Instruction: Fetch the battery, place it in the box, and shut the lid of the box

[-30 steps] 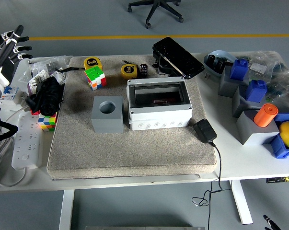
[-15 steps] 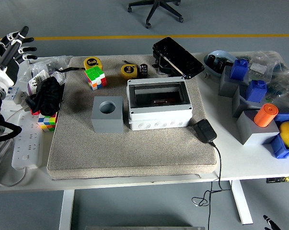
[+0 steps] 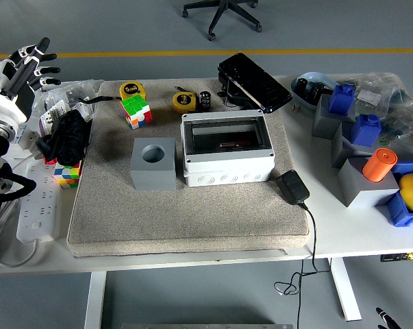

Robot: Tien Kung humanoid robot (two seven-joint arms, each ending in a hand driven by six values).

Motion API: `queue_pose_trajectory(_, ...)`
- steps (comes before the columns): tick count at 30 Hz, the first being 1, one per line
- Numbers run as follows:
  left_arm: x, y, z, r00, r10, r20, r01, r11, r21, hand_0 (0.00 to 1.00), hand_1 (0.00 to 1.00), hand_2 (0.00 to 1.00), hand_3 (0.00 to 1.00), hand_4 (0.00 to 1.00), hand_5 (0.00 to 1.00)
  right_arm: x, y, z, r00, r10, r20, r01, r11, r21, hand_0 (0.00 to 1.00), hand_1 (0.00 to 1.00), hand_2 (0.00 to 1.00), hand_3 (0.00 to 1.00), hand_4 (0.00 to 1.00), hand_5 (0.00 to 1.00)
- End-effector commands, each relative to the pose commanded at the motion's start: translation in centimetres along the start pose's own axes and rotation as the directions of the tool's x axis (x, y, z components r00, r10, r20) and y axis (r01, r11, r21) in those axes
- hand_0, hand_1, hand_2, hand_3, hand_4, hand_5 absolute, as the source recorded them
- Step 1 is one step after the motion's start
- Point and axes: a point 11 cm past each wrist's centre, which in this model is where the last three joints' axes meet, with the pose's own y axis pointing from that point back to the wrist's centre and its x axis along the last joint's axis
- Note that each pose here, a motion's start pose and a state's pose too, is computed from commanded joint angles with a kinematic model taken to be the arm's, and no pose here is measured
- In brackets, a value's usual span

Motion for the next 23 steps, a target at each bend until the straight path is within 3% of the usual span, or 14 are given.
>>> queue_pose_trajectory(23,-0.39,-0.06,-0.34,1.0,-0.012,0.01,0.012,1.0,0.012,0.285,0.424,0.509,0.54,0.972,0.43,0.14,0.0,-0.06,1.0,0.004,-0.007,-0.004,1.0,-0.001,0.702,0.679,0.674,0.584,0.96,0.508)
